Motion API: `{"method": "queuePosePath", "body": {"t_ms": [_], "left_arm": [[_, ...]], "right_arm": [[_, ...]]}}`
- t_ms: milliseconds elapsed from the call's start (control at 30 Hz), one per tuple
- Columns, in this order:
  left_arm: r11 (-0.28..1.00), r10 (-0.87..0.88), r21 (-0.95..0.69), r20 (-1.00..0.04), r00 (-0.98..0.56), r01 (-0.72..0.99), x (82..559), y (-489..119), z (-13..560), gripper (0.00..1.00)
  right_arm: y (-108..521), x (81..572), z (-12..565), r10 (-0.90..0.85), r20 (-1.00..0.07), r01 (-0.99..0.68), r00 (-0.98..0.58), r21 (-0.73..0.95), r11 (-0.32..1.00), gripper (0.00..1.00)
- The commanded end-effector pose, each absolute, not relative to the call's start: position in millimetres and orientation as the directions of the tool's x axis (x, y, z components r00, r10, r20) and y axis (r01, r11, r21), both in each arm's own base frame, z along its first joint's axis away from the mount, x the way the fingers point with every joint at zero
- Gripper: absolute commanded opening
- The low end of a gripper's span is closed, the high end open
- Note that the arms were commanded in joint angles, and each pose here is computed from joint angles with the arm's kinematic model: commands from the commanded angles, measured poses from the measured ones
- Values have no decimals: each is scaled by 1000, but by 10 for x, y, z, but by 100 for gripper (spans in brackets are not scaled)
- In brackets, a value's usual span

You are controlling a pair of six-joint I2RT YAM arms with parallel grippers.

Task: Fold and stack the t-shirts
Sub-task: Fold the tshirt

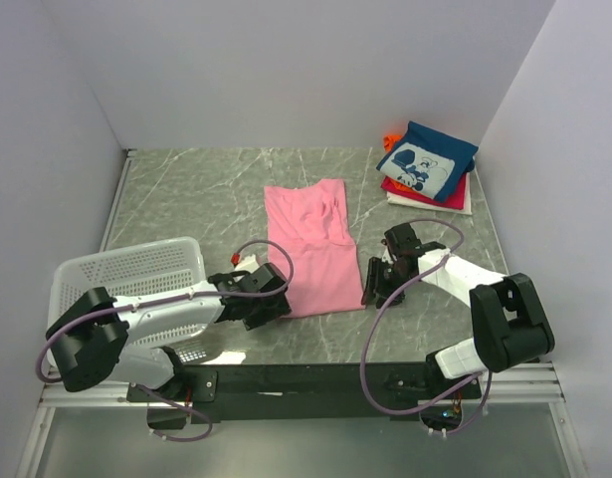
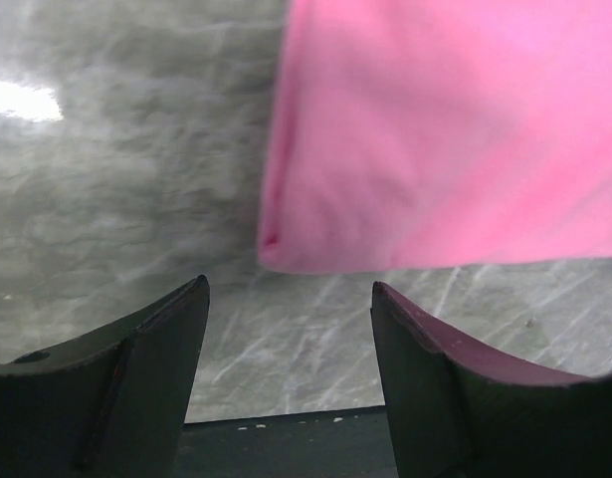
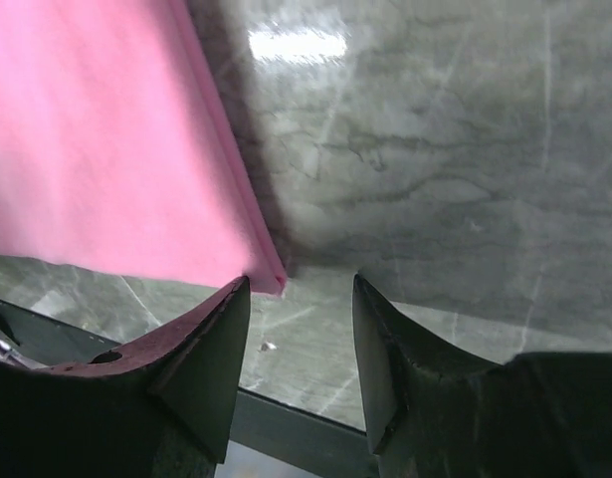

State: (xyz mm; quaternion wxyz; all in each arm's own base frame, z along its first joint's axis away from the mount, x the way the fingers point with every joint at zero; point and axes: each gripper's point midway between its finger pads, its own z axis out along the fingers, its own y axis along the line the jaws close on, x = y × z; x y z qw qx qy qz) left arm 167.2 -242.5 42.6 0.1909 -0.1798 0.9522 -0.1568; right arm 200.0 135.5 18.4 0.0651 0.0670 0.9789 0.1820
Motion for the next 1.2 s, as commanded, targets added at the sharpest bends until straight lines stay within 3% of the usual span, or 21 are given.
{"method": "queuePosePath", "body": {"t_ms": [0,600,700,833,1167], "left_arm": [[839,-477,-424,-270,-837,-341,1655,-2423,468,72],[824,-506,-412,-230,-831,-388,1669,-2396,361,70],[812,-521,-428,-224,-824,-398,1689,-2390,365,70],[794,-544,-441,-207,-813,-419,1706,-2357,325,70],[784,-567,-432,-208,-797,-445,1777,-2271,256,52]], "right_arm": [[1442,2126,229,130,-169,51,-977,409,911,53],[1516,1842,-84,118,-48,86,-992,428,900,44],[1509,1832,-96,115,-41,87,-993,422,902,38],[1494,1852,-111,109,-37,85,-993,406,910,22],[1490,1848,-99,113,-37,89,-993,406,909,14]]}}
